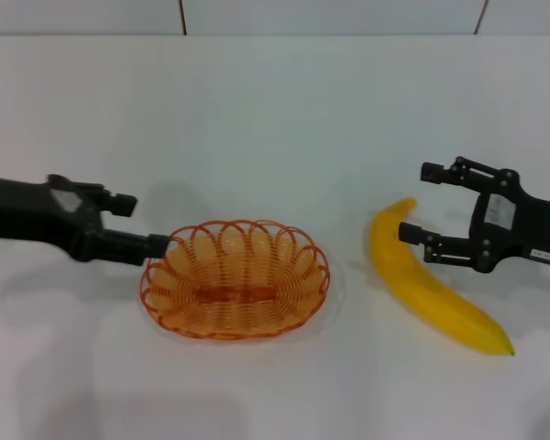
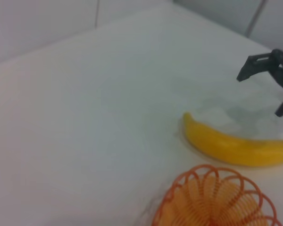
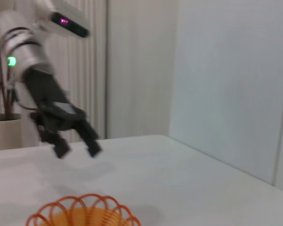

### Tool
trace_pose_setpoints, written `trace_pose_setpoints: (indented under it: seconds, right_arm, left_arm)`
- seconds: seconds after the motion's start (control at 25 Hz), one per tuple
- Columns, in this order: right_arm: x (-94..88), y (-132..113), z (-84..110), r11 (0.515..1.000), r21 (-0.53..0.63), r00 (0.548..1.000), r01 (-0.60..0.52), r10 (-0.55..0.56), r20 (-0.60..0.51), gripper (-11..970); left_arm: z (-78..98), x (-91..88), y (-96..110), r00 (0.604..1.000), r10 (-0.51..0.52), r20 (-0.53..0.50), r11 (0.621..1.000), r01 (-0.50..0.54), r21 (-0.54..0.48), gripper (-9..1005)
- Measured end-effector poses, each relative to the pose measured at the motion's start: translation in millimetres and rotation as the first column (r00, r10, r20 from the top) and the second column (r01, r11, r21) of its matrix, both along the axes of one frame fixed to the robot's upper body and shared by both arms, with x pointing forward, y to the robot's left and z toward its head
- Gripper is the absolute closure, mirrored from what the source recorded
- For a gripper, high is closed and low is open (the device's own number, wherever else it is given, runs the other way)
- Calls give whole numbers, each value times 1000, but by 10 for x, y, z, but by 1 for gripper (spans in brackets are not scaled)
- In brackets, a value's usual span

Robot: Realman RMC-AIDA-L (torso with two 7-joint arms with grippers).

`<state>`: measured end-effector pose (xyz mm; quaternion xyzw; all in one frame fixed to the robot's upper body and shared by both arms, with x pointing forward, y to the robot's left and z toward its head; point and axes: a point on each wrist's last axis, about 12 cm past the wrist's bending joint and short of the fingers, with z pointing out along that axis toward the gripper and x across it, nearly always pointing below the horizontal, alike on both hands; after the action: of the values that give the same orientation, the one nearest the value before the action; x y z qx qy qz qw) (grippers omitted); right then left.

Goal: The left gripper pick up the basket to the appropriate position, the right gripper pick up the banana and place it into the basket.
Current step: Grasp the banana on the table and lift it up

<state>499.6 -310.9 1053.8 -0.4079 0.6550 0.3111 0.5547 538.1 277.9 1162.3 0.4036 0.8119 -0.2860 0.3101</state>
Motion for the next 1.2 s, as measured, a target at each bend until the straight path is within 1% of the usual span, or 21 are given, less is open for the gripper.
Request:
trace_pose_setpoints:
  seconds: [0.08,0.2,0.32,0.4,0.52,0.6,0.72,0.88,0.96,1.04,1.2]
  right_arm:
    - [-38,-57,-12,1000,-3,1000,24,-24,-1,107]
    - [-85,-116,-29,999,-2,999,51,-51,-5,107]
    - [-100,-132,-33,998,0,998,59,-59,-6,107]
    - [-102,-139,-32,998,5,998,65,-65,-10,107]
    - [-125,-174,-2,997,27,997,73,-72,-19,107]
    - [-161,-217,54,997,48,998,64,-64,-15,107]
    - [-198,-273,154,996,80,999,45,-44,-18,107]
    - [-153,-364,333,996,86,999,32,-28,-47,107]
    - [-89,-402,443,997,73,996,31,-26,-80,107]
    - [6,-417,553,999,37,990,25,-20,-141,107]
    - [243,-329,724,996,-92,956,-12,-15,-292,107]
  left_arm:
    - [-17,-77,82,1000,8,19,1000,-8,-9,146]
    - [-136,-227,240,999,1,42,1000,-1,-15,147]
    - [-335,-412,359,996,-48,81,999,49,-21,148]
    - [-504,-560,459,991,-75,113,997,79,-27,149]
    - [-665,-707,577,990,-76,116,995,84,-61,152]
    - [-718,-759,650,991,-62,117,993,73,-90,153]
    - [-722,-740,726,990,-28,139,991,46,-125,154]
    - [-720,-673,742,989,-23,149,989,45,-144,154]
    - [-708,-636,725,987,-30,156,988,54,-148,153]
    - [-700,-598,698,986,-37,163,986,62,-155,153]
    - [-683,-525,666,983,-37,178,984,67,-164,153]
